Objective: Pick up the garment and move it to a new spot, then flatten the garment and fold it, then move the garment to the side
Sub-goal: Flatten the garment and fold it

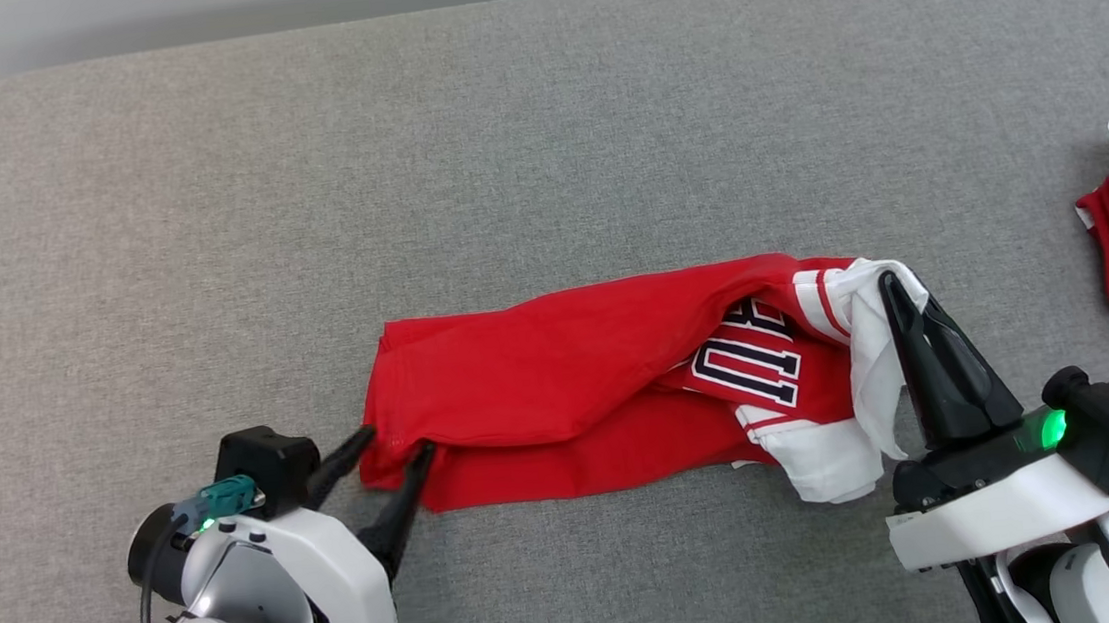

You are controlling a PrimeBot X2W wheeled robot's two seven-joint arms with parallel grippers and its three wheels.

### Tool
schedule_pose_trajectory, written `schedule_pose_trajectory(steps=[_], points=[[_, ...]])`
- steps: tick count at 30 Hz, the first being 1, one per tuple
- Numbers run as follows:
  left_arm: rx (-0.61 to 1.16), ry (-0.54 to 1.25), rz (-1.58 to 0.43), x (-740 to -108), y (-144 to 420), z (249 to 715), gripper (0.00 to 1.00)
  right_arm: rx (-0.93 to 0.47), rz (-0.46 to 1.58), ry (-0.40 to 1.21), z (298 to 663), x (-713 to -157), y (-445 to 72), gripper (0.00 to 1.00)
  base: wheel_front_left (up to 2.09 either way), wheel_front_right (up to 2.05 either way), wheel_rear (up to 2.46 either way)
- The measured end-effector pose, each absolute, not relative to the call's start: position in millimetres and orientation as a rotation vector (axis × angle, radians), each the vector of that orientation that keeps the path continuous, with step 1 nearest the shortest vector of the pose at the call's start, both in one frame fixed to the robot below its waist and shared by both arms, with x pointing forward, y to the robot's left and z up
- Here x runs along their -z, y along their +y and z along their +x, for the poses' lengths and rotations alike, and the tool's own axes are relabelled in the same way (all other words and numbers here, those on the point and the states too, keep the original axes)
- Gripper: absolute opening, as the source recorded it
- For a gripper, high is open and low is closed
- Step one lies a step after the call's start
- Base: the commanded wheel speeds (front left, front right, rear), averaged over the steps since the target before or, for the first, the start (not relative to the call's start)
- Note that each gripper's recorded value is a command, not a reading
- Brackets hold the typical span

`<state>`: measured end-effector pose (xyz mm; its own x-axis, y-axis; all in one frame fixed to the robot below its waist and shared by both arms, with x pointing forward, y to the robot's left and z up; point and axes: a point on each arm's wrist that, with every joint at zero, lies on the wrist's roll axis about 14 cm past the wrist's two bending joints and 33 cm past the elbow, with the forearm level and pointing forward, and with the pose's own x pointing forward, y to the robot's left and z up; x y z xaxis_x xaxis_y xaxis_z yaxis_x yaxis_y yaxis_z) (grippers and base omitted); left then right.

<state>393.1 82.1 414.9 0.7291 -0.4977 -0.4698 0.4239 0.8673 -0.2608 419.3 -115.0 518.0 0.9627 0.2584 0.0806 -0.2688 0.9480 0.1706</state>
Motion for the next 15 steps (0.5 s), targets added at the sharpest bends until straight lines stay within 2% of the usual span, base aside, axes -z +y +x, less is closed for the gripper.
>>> schedule_pose_trajectory(steps=[5,15], points=[[0.474,0.496,-0.144,-428.9,92.9,397.9,1.00,-0.262,0.194,-0.045,415.7,-514.0,-115.0,0.00,0.00,0.00,0.00],[0.248,0.282,-0.205,-480.5,143.3,408.2,1.00,-0.253,0.202,-0.069,409.2,-523.5,-116.4,0.00,0.00,0.00,0.00]])
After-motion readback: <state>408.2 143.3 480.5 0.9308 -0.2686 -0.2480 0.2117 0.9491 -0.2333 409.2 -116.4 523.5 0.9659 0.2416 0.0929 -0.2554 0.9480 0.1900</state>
